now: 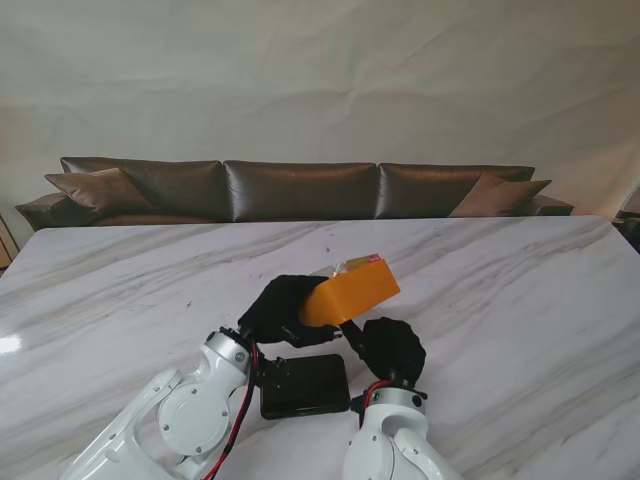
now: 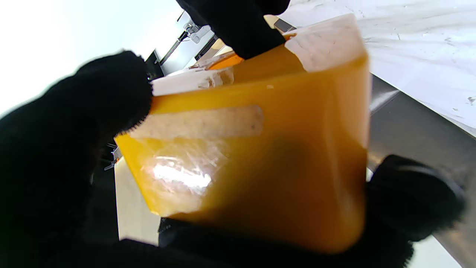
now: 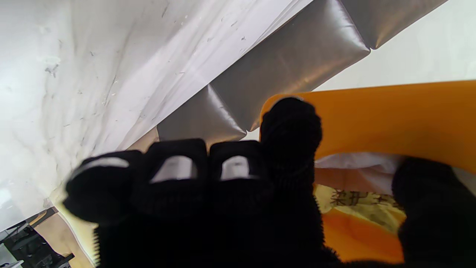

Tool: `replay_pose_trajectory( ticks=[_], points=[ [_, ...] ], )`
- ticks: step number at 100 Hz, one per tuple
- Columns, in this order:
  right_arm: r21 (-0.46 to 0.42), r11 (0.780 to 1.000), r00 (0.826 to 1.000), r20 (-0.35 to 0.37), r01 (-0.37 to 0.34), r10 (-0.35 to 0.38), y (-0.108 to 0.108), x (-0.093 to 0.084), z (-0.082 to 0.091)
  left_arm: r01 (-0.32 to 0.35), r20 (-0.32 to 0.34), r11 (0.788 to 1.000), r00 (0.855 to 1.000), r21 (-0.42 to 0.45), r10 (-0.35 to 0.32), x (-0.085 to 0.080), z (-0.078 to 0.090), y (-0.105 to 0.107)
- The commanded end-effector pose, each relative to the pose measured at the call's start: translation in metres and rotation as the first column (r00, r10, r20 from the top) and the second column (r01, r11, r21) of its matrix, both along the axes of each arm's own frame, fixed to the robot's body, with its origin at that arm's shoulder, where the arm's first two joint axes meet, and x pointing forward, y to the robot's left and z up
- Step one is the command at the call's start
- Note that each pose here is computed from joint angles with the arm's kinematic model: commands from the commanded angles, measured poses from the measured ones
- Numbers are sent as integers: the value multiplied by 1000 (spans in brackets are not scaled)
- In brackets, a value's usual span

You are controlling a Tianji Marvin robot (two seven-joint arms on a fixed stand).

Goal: Refill a tissue box and feed the first sheet

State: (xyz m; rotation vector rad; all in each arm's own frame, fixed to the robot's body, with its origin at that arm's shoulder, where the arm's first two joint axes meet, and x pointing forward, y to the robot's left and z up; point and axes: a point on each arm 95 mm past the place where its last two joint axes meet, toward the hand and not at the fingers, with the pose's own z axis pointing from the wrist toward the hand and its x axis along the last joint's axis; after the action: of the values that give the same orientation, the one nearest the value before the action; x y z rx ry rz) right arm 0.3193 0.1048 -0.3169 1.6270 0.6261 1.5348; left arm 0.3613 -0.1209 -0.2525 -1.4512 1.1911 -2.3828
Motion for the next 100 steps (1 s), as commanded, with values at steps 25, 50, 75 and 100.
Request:
replay_pose_trajectory(
  ticks=[25, 50, 75, 100],
  points=[
    [-53, 998, 1000, -6, 16, -16, -11, 5, 0, -5, -20, 1000, 1000, 8, 5, -6, -2, 3],
    [-79, 996, 1000, -9, 28, -29, -20, 5, -2, -22, -19, 1000, 1000, 13, 23, -8, 0, 6],
    [-50, 999, 1000, -16, 9, -10, -22, -2, -6, -32, -20, 999, 999, 9, 33, -6, 0, 7],
    [35, 998, 998, -29, -61, 62, -11, -14, -10, -28, -21, 1000, 999, 7, 28, -5, 0, 5]
  ],
)
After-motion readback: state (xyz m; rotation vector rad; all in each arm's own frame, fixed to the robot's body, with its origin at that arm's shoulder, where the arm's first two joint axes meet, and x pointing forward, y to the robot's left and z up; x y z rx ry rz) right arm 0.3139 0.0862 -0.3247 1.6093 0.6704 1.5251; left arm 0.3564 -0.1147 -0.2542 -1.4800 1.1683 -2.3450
